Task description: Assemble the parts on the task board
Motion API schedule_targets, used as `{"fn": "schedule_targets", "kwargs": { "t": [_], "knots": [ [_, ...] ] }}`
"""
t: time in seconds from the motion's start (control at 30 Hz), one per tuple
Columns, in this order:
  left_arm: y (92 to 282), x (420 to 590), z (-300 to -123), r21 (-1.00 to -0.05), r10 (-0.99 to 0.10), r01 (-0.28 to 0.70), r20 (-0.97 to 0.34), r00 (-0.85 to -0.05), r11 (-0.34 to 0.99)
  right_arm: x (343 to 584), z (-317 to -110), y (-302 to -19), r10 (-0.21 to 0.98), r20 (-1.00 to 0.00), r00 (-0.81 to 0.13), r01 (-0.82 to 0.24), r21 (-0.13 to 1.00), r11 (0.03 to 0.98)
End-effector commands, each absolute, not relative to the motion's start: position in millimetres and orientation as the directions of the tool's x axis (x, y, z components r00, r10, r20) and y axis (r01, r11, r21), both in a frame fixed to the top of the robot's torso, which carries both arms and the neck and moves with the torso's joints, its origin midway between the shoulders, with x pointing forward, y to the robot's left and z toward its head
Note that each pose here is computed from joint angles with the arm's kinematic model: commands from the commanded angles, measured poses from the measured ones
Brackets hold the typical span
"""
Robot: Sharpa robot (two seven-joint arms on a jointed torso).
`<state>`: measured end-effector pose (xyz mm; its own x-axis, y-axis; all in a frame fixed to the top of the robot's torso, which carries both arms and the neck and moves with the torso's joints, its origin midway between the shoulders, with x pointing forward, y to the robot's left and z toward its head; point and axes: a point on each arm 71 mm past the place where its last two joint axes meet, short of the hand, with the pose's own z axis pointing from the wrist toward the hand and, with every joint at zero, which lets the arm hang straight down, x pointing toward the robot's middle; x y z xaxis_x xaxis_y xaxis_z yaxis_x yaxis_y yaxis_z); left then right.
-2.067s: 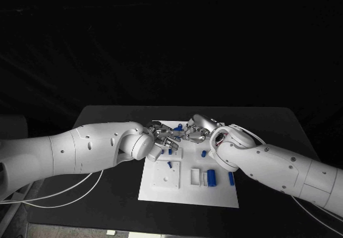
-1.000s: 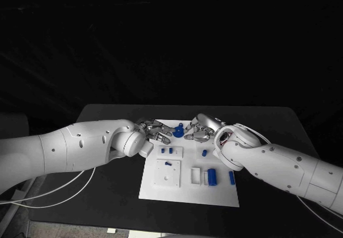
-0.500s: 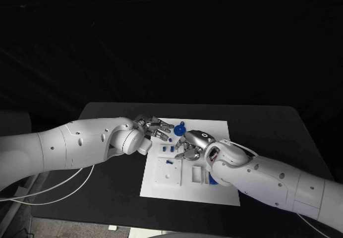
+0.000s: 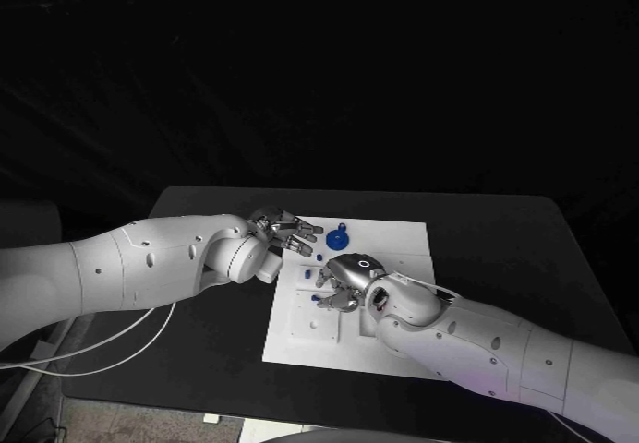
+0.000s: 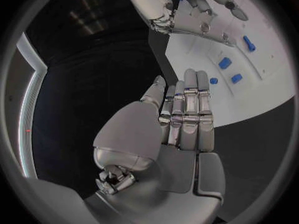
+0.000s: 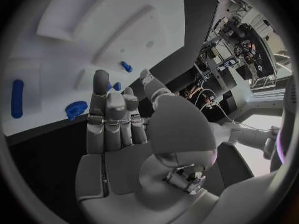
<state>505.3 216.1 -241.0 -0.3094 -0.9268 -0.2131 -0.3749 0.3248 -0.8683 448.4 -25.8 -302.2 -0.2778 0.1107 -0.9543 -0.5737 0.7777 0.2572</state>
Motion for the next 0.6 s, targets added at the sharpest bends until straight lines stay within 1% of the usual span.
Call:
{"fn": "schedule_targets", "kwargs": {
  "t": [0.03, 0.33, 0.6],
  "knots": [
    [214.2, 505.7, -239.1, -0.877, -0.926, -0.354, -0.219, -0.309, 0.325, 449.8, -304.6, -25.0, 0.073, -0.973, -0.219, -0.557, 0.186, 0.810],
    [212.5, 505.5, -239.1, -0.877, -0.924, -0.354, -0.217, -0.314, 0.326, 449.2, -313.3, -18.3, 0.053, -0.976, -0.212, -0.535, 0.162, 0.829],
    [211.7, 505.3, -239.1, -0.877, -0.924, -0.354, -0.216, -0.317, 0.326, 448.9, -316.6, -15.3, 0.059, -0.976, -0.210, -0.529, 0.164, 0.832]
  ]
}}
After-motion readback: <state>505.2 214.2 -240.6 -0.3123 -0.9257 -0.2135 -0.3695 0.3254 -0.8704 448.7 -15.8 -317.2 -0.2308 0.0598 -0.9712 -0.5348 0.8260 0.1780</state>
